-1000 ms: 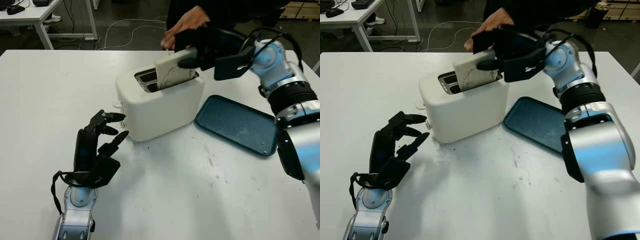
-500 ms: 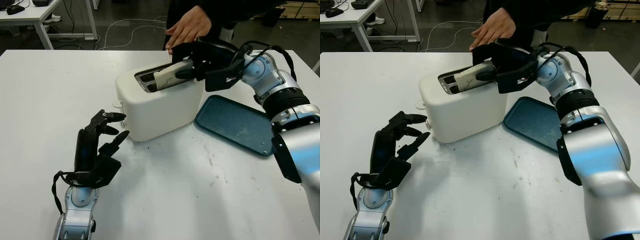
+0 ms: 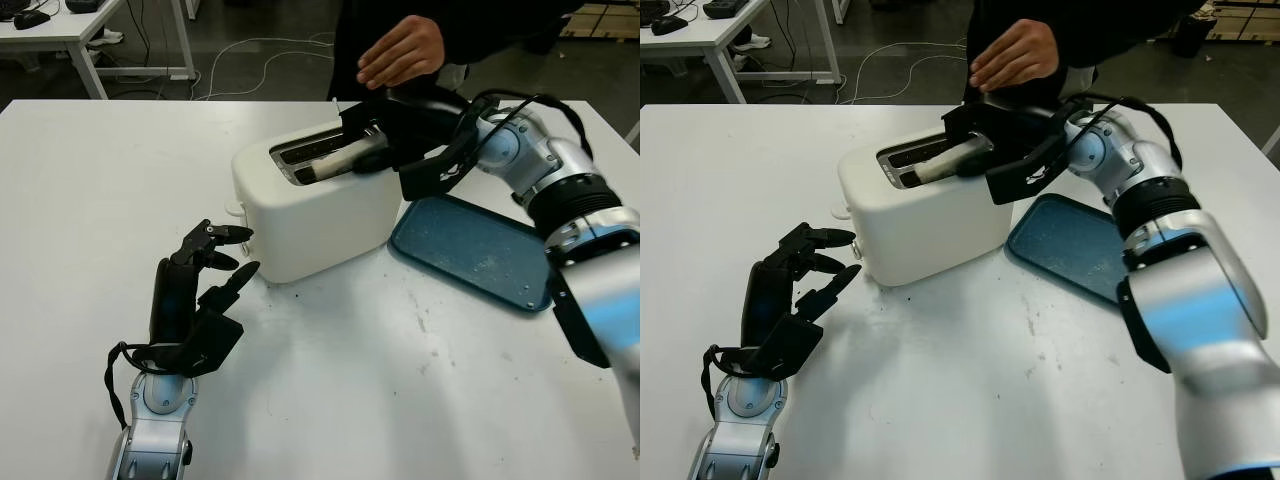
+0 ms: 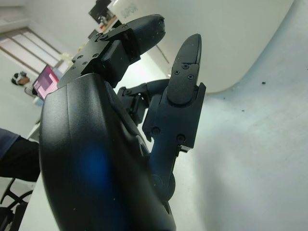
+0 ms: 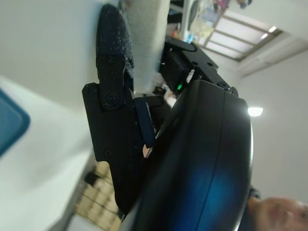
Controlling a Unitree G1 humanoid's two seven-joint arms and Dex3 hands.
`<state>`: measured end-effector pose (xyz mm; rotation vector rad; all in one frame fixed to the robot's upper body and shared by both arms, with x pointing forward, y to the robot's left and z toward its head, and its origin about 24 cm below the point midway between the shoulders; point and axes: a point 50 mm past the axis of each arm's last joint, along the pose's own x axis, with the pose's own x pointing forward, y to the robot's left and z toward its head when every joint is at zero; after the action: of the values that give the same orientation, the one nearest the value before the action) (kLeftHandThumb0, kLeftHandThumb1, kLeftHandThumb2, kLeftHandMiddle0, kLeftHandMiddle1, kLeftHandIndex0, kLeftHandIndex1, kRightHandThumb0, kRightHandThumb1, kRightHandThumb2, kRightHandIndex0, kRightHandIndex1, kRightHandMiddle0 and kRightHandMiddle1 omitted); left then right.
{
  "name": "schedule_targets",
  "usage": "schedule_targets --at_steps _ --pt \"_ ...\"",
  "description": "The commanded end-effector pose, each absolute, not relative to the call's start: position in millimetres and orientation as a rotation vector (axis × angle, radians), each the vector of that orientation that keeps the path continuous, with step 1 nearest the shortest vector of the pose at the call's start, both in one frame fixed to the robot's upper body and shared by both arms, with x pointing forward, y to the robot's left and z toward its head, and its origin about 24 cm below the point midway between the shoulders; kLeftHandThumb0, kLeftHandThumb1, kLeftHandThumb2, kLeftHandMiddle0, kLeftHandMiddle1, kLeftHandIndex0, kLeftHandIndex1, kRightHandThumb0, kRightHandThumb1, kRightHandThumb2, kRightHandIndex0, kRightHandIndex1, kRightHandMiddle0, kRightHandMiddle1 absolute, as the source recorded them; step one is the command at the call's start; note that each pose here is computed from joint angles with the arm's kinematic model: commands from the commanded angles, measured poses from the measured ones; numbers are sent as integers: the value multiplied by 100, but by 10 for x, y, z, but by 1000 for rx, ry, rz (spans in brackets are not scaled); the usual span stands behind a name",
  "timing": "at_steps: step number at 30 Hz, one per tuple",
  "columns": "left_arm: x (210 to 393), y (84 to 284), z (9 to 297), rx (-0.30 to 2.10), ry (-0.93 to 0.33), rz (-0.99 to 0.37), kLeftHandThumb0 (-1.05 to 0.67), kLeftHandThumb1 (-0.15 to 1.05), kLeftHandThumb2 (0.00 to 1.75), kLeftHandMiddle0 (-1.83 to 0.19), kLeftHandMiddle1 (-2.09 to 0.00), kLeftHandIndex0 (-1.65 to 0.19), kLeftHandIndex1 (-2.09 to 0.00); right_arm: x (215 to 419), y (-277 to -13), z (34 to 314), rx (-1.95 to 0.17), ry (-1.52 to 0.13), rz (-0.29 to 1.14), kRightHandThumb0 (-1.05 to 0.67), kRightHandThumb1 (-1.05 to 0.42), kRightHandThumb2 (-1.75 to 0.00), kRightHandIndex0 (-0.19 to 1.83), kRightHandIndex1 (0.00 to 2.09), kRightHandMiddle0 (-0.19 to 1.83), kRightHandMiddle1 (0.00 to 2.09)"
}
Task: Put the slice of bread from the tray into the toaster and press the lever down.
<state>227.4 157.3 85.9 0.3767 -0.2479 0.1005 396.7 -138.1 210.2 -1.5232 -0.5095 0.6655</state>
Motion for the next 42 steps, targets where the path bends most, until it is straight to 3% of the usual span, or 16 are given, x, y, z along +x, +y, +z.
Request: schedule_targets --at_steps 1,6,17,28,33,37,42 --pt "2260 1582 829 393 -246 106 -33 92 6 -49 -133 -51 -88 3940 -1371 2074 -1599 -550 682 -84 -92 -5 34 67 74 8" --pt "2257 1580 829 385 -241 104 -33 92 7 -49 -133 -51 -87 3909 -1385 2127 -1658 -650 641 -81 -91 -1 29 48 69 0" --pt "2255 1575 823 389 -235 99 -34 92 7 -48 -133 -52 -86 3862 -1540 2337 -1724 -801 497 -78 -90 -1 24 31 55 0" --pt "2262 1584 833 392 -243 102 -33 92 6 -48 -133 -52 -87 3833 -1754 2440 -1689 -797 393 -74 -91 -4 22 9 35 0" --pt "2267 1592 854 386 -244 107 -33 92 6 -48 -133 -52 -86 3769 -1884 2526 -1624 -813 353 -79 -92 -15 23 7 32 0" --pt "2272 1615 859 393 -252 108 -33 92 7 -49 -133 -52 -86 3703 -2032 2365 -1422 -750 366 -79 -92 -13 21 5 31 0" --pt "2275 1680 897 405 -259 123 -37 92 7 -48 -133 -52 -86 3535 -2213 1846 -1164 -605 390 -82 -92 -17 18 3 25 0"
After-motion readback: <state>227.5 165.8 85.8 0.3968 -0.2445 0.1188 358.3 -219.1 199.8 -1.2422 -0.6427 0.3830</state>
